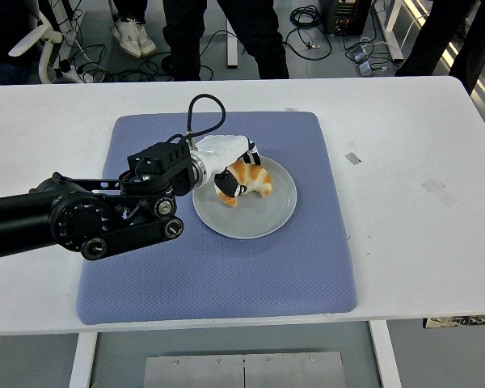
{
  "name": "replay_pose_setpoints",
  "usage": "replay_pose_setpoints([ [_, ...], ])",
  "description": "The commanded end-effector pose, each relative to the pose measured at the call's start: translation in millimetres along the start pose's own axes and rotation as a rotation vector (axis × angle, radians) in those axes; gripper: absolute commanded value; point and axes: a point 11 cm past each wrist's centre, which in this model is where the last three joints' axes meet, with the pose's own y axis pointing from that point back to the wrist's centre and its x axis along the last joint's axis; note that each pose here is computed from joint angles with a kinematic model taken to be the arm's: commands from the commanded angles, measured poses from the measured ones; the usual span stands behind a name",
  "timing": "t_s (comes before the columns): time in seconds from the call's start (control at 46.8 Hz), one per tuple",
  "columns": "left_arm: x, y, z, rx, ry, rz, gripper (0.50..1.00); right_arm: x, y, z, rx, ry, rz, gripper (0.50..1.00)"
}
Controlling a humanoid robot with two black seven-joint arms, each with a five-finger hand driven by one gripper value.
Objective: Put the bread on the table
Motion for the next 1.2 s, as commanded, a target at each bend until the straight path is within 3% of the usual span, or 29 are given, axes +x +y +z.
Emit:
replay_pose_setpoints([
  [0.0,1.8,0.1,0.2,-0.002,0.006,0.001,0.583,0.0,0.0,0.0,0.000,0.000,0.000,1.000],
  [0.534,12.4,1.3,-5.6,0.008,0.022,0.015,0.539,0.0,0.0,0.0,0.000,0.000,0.000,1.000],
  [0.876,43.8,4.3,-5.4,0.010,0.092,0.033,0.530,0.0,0.0,0.0,0.000,0.000,0.000,1.000],
  [1.175,68.0,15.7,-36.9,0.065,0.071,0.070,0.533,0.0,0.0,0.0,0.000,0.000,0.000,1.000],
])
